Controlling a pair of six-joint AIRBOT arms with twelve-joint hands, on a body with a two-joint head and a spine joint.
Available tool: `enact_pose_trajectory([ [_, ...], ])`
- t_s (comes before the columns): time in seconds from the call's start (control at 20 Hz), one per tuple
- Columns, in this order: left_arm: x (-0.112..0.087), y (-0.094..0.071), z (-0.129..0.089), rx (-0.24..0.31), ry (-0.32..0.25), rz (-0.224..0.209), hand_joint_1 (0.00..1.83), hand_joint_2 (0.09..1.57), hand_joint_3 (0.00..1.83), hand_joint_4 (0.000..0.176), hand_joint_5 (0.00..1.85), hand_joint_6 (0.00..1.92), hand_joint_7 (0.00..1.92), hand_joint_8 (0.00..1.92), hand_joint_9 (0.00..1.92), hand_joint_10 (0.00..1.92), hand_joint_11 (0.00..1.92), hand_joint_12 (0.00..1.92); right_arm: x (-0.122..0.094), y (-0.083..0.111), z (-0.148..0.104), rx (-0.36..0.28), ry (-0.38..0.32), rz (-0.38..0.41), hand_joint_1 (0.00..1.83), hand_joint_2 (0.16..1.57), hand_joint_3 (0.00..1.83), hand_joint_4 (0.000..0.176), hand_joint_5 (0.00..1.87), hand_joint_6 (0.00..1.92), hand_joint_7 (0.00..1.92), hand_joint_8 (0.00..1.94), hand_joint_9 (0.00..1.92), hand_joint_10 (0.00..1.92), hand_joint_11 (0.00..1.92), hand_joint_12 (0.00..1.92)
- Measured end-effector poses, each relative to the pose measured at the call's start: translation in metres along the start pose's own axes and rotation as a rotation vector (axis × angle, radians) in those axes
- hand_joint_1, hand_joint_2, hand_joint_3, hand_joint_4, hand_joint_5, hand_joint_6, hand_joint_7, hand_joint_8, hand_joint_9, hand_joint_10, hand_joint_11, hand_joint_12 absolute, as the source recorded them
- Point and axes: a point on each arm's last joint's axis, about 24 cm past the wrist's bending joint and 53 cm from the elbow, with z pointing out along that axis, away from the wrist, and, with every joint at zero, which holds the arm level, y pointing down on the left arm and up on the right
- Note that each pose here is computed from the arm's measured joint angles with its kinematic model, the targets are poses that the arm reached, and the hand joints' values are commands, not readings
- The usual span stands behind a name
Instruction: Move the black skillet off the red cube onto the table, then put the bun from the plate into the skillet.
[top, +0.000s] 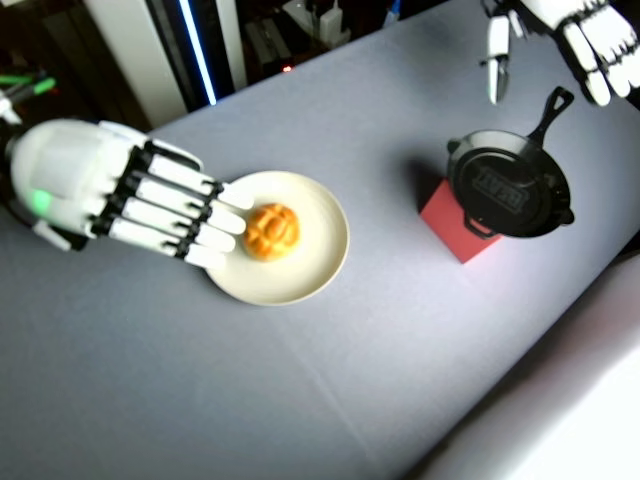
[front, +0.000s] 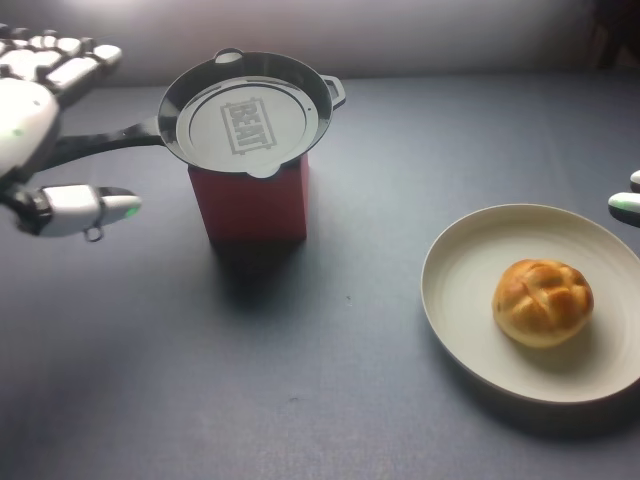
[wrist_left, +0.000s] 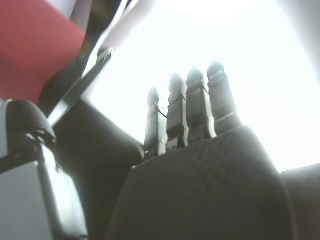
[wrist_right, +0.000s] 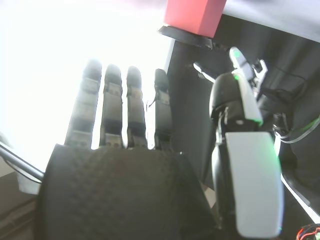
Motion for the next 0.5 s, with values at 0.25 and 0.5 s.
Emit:
enact_pose_trajectory([
  [0.25, 0.023, 0.008, 0.037, -0.059, 0.082, 0.036, 0.76, 0.93, 0.00, 0.091, 0.26, 0.00, 0.24, 0.00, 0.19, 0.01, 0.00, 0.45, 0.003, 0.000, 0.000, 0.000, 0.007, 0.002, 0.68, 1.20, 0.00, 0.043, 0.40, 0.00, 0.27, 0.00, 0.24, 0.00, 0.27, 0.05],
  [0.5, 0.042, 0.028, 0.044, -0.125, 0.156, 0.008, 0.82, 0.95, 0.00, 0.052, 0.33, 0.01, 0.33, 0.01, 0.33, 0.01, 0.00, 0.72, 0.011, -0.002, 0.000, 0.006, 0.030, 0.008, 0.69, 1.20, 0.00, 0.032, 0.41, 0.00, 0.30, 0.01, 0.26, 0.01, 0.29, 0.05],
])
